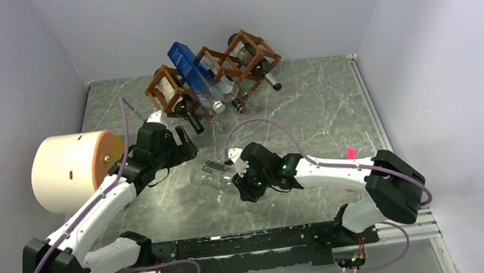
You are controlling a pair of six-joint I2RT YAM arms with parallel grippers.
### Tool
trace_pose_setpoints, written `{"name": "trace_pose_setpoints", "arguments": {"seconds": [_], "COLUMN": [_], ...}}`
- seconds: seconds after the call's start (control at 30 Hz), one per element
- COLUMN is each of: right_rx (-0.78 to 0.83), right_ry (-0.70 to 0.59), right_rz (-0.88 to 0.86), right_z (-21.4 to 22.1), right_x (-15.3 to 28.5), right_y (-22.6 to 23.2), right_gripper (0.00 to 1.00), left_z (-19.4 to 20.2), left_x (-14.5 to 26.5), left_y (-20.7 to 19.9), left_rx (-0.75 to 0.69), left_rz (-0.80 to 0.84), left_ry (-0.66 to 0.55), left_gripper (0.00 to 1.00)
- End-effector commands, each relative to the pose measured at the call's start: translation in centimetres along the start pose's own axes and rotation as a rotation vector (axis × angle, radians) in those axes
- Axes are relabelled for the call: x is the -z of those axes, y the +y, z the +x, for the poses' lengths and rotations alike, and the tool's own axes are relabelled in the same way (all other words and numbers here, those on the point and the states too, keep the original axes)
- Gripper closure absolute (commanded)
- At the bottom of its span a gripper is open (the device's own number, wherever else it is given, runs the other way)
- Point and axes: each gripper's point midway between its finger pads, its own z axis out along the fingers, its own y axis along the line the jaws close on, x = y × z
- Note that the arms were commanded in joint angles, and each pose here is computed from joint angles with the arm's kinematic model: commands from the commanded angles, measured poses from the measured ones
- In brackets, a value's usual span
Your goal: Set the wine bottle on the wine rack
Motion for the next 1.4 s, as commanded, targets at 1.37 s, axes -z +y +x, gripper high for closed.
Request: {"name": "trace_pose_setpoints", "arguments": {"seconds": [1.37], "right_rx": [-0.142], "right_ry": [-0.954], "right_rz": [0.350], "right_z": [-34.0], "right_x": [25.6], "right_y": [-14.5], "right_gripper": [1.00], "left_z": [-10.5], "left_x": [13.8], "left_y": [0.0], "left_rx": [0.013], "left_rz": [0.017], "left_ry": [-0.538], "left_gripper": [0.08]}}
